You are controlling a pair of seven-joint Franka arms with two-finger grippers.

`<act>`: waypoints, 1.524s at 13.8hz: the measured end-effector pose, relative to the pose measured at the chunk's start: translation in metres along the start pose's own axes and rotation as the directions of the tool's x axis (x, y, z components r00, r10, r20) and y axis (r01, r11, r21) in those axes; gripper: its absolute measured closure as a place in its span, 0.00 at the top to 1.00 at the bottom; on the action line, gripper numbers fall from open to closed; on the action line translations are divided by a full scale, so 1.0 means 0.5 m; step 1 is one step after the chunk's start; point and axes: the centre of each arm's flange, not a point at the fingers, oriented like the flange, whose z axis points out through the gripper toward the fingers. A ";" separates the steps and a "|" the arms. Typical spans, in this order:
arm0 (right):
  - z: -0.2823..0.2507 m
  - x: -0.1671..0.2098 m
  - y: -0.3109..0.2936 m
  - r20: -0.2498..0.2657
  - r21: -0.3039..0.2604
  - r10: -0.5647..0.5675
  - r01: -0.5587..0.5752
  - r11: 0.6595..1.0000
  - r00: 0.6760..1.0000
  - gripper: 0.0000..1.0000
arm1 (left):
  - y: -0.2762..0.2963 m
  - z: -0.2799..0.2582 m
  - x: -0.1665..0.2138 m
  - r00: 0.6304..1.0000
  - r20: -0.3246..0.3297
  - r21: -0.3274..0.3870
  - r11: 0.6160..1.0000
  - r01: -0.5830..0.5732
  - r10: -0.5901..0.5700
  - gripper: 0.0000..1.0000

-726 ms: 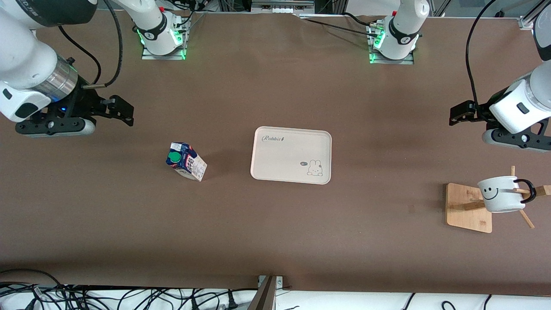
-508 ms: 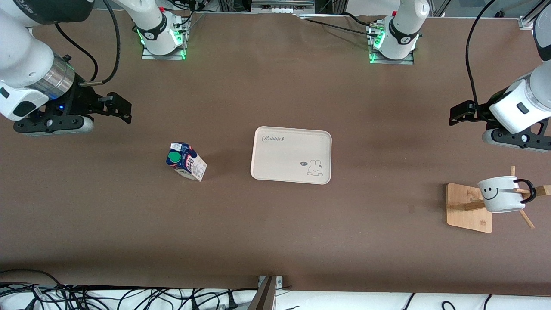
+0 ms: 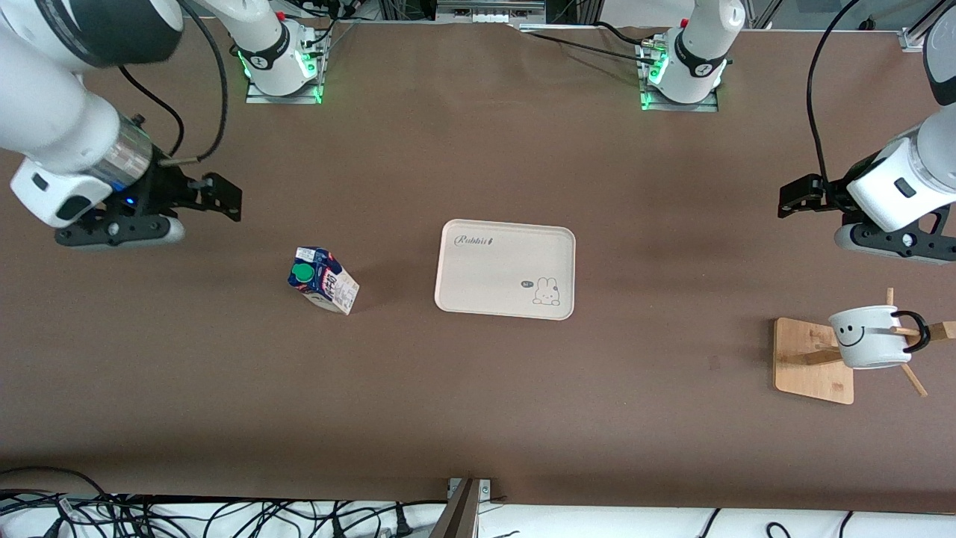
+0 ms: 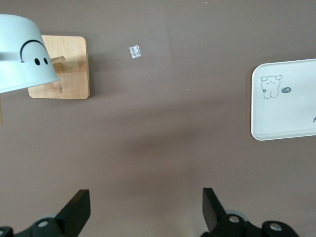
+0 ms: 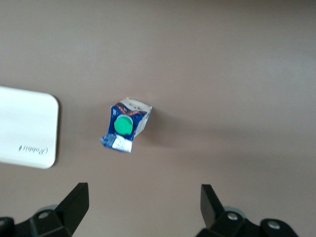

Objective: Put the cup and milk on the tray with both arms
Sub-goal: 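Reach the right gripper to the milk carton while the left gripper reaches the mug, then grasp the milk carton with the right gripper while the left gripper grasps the mug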

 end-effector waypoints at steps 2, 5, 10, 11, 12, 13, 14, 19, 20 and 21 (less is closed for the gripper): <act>0.097 0.026 -0.032 0.020 -0.008 0.068 -0.067 0.998 0.997 1.00 | -0.005 0.011 0.022 1.000 0.002 -0.004 1.000 0.001 -0.001 1.00; 0.225 0.059 -0.071 0.043 -0.022 0.102 -0.101 0.995 0.994 1.00 | -0.031 0.023 0.059 0.997 -0.056 -0.005 0.999 0.054 -0.054 1.00; 0.322 0.065 -0.067 0.046 -0.027 0.139 -0.138 0.990 0.989 1.00 | -0.082 0.066 0.063 0.900 -0.240 -0.062 0.931 0.359 -0.363 1.00; 0.329 0.064 -0.067 0.046 -0.028 0.149 -0.148 0.989 0.988 1.00 | -0.096 0.085 0.055 0.866 -0.283 -0.085 0.910 0.406 -0.413 1.00; 0.333 0.063 -0.067 0.046 -0.028 0.159 -0.157 0.987 0.986 1.00 | -0.112 0.107 0.043 0.832 -0.332 -0.106 0.894 0.436 -0.445 1.00; 0.334 0.063 -0.067 0.045 -0.028 0.165 -0.164 0.986 0.985 1.00 | -0.126 0.132 0.027 0.802 -0.378 -0.124 0.884 0.451 -0.462 1.00; 0.334 0.063 -0.067 0.044 -0.028 0.170 -0.169 0.985 0.984 1.00 | -0.135 0.157 0.007 0.773 -0.426 -0.140 0.878 0.457 -0.470 1.00; 0.334 0.063 -0.076 0.041 -0.010 0.182 -0.182 0.983 0.982 1.00 | -0.163 0.273 -0.087 0.672 -0.517 -0.195 0.837 0.511 -0.531 1.00; 0.336 0.062 -0.079 0.041 -0.006 0.182 -0.182 0.983 0.982 1.00 | -0.173 0.281 -0.094 0.660 -0.520 -0.201 0.829 0.522 -0.542 1.00; 0.340 0.060 -0.085 0.042 -0.005 0.179 -0.179 0.984 0.983 1.00 | -0.182 0.287 -0.096 0.645 -0.531 -0.209 0.823 0.528 -0.549 1.00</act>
